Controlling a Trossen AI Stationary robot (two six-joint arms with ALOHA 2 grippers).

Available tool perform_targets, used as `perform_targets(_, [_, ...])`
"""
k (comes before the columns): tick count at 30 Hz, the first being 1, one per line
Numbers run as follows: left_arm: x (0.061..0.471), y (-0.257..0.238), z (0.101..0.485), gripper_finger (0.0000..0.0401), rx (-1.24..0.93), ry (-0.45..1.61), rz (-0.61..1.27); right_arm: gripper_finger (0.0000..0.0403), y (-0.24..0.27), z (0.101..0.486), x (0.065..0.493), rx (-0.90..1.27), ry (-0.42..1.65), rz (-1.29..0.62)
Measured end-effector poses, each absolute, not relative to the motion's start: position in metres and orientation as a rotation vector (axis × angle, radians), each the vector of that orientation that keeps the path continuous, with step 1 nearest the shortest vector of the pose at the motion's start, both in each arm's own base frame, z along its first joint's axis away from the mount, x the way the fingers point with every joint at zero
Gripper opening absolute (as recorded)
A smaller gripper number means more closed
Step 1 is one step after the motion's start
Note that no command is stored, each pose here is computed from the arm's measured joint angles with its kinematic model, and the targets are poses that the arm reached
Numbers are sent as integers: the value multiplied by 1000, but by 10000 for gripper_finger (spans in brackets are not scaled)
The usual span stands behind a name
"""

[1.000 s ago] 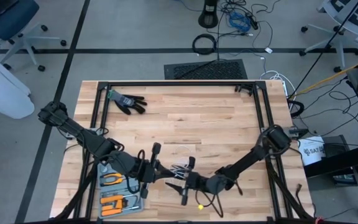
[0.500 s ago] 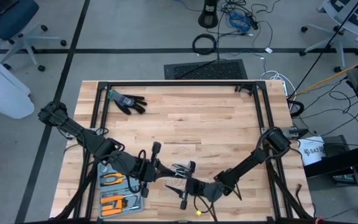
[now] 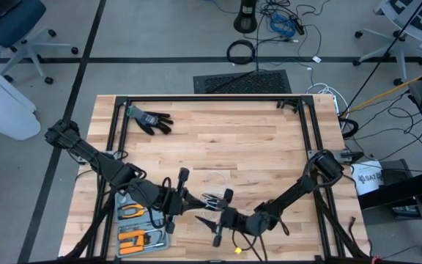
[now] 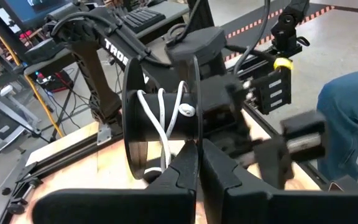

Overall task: Coil cords
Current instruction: Coil the white cable wire into the spool

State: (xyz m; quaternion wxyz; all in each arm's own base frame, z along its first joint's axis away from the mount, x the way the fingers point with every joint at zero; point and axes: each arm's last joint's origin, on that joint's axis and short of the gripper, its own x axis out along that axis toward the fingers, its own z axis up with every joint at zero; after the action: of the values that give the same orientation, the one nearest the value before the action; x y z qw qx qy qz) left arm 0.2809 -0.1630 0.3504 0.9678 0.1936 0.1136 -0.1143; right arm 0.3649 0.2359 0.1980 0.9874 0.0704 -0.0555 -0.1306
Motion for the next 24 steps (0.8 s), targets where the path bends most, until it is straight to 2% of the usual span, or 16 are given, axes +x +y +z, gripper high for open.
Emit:
perform_targets(10, [281,-163,351,6,390,226,-230,163,219,198,377,164,-120,-255])
perform_targets(14, [281,-163,351,6,391,227,-231,117,219,198,377,164,-120,-260])
perform_targets(19, [281,-162,350,6,401,239,-198,16,223,197,373,154,-110,-276])
perform_targets(24, [281,-161,349,6,411,254,-176,5,237,194,363,148,-85,-307])
